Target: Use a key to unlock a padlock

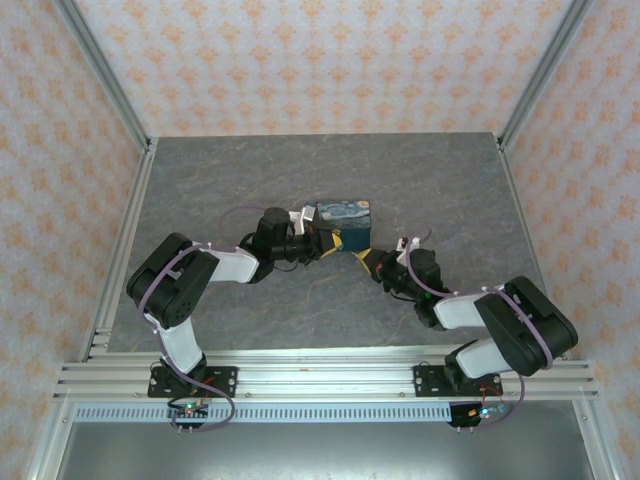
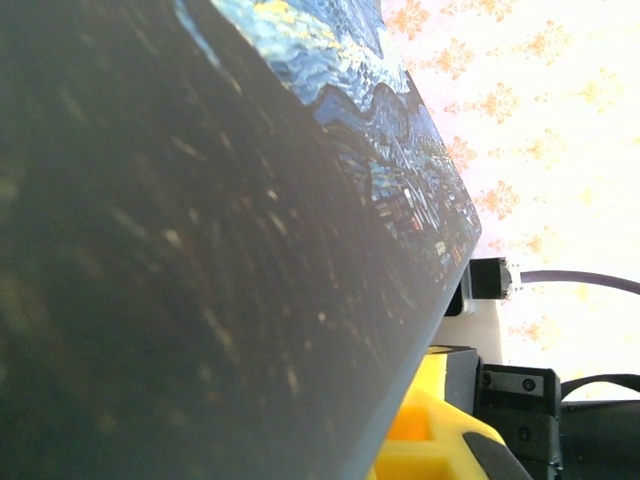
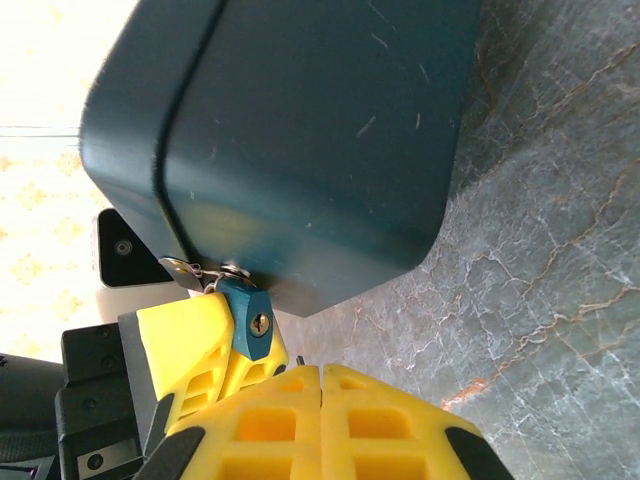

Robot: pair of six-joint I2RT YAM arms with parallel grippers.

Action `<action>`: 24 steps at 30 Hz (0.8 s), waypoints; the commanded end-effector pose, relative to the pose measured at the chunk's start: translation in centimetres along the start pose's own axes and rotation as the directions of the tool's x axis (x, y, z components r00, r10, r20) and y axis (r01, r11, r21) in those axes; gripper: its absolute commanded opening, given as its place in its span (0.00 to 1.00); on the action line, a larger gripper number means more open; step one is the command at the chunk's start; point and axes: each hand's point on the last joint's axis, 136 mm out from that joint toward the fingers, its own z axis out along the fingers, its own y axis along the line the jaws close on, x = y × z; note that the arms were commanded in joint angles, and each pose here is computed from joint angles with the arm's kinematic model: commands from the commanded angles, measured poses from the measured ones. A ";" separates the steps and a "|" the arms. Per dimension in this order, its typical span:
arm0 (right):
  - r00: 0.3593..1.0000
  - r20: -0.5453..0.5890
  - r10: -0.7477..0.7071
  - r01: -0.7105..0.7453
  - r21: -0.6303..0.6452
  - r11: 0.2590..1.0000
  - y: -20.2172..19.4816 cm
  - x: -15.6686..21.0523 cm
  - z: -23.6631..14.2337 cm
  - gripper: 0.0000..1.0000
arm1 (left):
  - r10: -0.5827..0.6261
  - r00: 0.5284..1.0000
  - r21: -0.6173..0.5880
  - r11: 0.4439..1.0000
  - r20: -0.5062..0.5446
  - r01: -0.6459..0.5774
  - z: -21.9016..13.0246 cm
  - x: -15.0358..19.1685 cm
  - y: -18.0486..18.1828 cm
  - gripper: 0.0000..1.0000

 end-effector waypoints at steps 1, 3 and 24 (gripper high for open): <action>0.999 0.042 -0.011 0.015 -0.083 0.996 2.9 -0.8 0.8 0.00 | 0.056 0.998 0.113 0.992 0.035 -0.059 -0.9 -1.5 -4.3 0.00; 0.999 0.041 -0.010 0.014 -0.084 0.996 3.0 -0.8 1.2 0.00 | 0.056 0.998 0.113 0.992 0.034 -0.059 -1.0 -1.5 -4.3 0.00; 0.999 0.036 0.016 -0.012 -0.097 0.995 3.1 -0.9 2.7 0.00 | 0.047 0.998 0.103 0.993 0.032 -0.050 -0.9 -1.3 -3.9 0.00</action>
